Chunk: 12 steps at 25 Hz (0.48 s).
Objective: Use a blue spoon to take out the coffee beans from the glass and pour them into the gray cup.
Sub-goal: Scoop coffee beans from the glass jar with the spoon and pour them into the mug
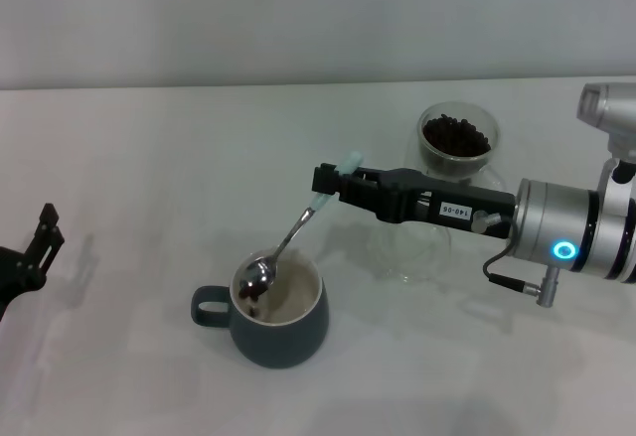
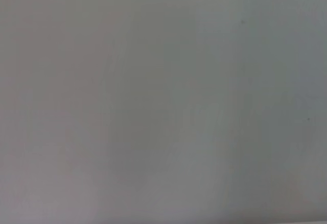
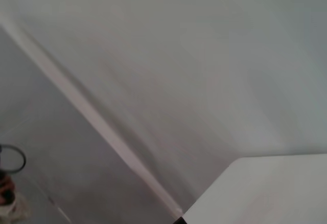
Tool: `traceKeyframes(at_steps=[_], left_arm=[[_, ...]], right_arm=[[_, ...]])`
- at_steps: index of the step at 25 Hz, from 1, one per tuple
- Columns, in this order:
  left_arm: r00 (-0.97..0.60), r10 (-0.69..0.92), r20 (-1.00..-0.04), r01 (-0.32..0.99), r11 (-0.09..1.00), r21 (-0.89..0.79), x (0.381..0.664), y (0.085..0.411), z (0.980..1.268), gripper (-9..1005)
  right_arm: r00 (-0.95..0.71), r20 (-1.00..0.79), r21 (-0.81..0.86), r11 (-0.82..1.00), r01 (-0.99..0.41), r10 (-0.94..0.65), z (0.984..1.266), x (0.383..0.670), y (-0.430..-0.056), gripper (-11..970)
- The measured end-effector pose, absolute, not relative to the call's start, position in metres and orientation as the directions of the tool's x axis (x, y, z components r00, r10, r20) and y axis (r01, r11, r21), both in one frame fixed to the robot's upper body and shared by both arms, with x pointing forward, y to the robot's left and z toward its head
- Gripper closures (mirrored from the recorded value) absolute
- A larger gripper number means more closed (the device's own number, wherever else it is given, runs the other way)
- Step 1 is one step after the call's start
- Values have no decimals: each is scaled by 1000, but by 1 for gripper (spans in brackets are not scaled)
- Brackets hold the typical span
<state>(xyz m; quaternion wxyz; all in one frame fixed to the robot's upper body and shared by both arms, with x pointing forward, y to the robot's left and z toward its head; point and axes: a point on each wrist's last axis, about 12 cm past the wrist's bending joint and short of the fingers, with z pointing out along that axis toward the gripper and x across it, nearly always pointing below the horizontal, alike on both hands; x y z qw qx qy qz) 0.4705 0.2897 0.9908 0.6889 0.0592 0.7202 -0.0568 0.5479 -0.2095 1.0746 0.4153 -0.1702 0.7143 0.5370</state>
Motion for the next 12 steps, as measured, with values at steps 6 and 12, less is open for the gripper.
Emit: traceKeyframes(at_steps=[6, 12], left_arm=[[-46, 3, -999, 151, 988, -4, 469, 291, 990, 222], [-48, 1, -999, 147, 989, -6, 468, 292, 990, 221]], right_arm=[[-558, -810, 581, 379, -720, 181, 1076, 547, -213, 802], [-521, -826, 561, 400, -725, 215, 1078, 543, -227, 801]])
